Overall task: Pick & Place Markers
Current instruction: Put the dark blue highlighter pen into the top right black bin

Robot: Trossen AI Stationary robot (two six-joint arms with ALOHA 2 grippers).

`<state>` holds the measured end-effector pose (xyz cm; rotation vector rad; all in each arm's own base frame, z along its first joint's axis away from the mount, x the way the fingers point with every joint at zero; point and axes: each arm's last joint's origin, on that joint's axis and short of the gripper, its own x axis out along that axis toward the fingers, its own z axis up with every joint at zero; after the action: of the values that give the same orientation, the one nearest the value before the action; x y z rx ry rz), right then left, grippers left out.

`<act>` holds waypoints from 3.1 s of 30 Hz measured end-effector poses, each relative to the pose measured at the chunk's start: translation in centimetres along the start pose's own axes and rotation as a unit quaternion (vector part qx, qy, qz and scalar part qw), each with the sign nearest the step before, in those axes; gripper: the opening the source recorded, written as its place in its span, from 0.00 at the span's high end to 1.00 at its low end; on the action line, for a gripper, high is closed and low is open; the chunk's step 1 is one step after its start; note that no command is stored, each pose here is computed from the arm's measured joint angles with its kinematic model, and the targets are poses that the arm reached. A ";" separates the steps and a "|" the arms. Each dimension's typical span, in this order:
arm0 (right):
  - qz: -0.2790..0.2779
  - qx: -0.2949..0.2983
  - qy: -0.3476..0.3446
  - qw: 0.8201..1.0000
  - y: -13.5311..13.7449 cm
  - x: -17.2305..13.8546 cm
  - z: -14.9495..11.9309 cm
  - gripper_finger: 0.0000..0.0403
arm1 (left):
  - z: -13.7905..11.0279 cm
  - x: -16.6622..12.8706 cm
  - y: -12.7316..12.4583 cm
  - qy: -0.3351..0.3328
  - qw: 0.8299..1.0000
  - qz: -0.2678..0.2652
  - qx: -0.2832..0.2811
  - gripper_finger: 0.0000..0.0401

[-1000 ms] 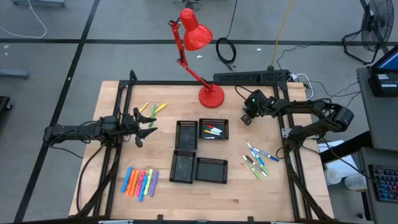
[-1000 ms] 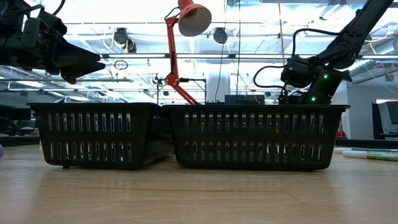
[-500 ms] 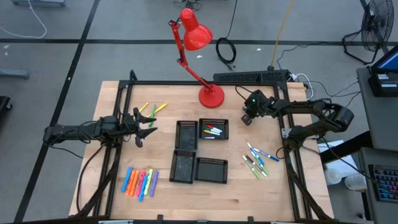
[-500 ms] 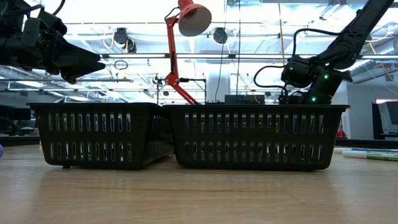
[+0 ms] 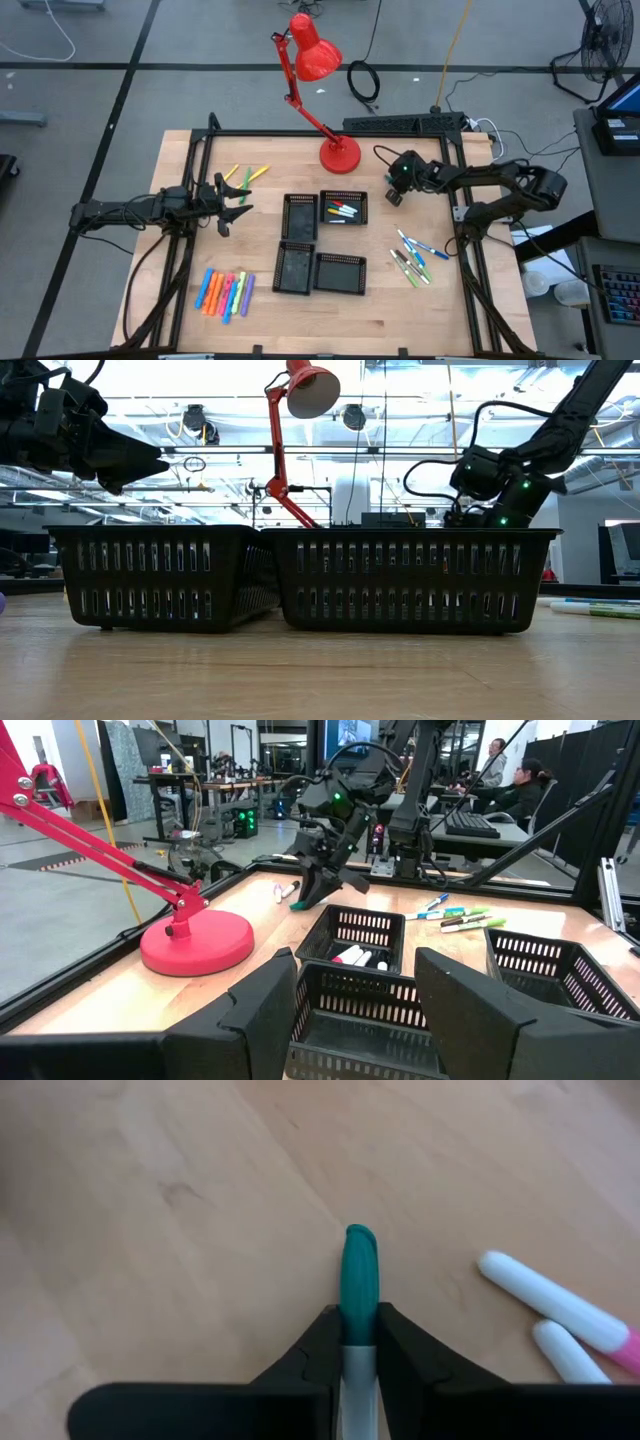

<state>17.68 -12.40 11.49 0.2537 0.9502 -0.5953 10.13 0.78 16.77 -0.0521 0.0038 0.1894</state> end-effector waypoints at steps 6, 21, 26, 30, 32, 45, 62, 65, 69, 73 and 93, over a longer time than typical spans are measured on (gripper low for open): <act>0.011 -0.012 -0.009 1.000 0.6 0.0 0.1 0.90 | 0.0 0.0 0.0 0.000 1.000 0.000 0.000 0.48; 0.037 -0.044 -0.057 0.997 2.4 -0.2 1.0 0.91 | 0.0 0.0 0.0 0.000 1.000 0.000 0.000 0.48; 0.040 -0.051 -0.077 0.995 2.8 -0.6 1.6 0.91 | 0.0 0.0 0.0 0.000 1.000 0.000 0.000 0.48; 0.047 -0.054 -0.102 0.992 3.2 -1.5 2.2 0.91 | 0.0 0.0 0.0 0.000 1.000 0.000 0.000 0.48; 0.052 -0.056 -0.115 0.990 3.5 -2.1 2.3 0.92 | 0.0 0.0 0.0 0.000 1.000 0.000 0.000 0.48; 0.130 -0.069 -0.243 0.959 7.3 -5.4 3.9 0.91 | 0.0 0.0 0.0 0.000 1.000 0.000 0.000 0.48; 0.204 -0.119 -0.296 0.925 11.8 -7.7 5.1 0.91 | 0.0 0.0 0.0 0.000 1.000 0.000 0.000 0.48; 0.206 -0.130 -0.293 0.925 12.3 -7.4 5.4 0.91 | 0.0 0.0 0.0 0.000 1.000 0.000 0.000 0.48; 0.203 -0.137 -0.277 0.929 12.9 -6.3 5.7 0.91 | 0.0 0.0 0.0 0.000 1.000 0.000 0.000 0.48; 0.199 -0.145 -0.260 0.934 13.5 -5.0 5.8 0.91 | 0.0 0.0 0.0 0.000 1.000 0.000 0.000 0.48; 0.177 -0.180 -0.193 0.948 13.5 0.5 5.6 0.90 | 0.0 0.0 0.0 0.000 1.000 0.000 0.000 0.48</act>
<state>29.54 -4.15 13.56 -0.0244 0.5970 -0.1241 10.13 0.78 16.77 -0.0521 0.0039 0.1894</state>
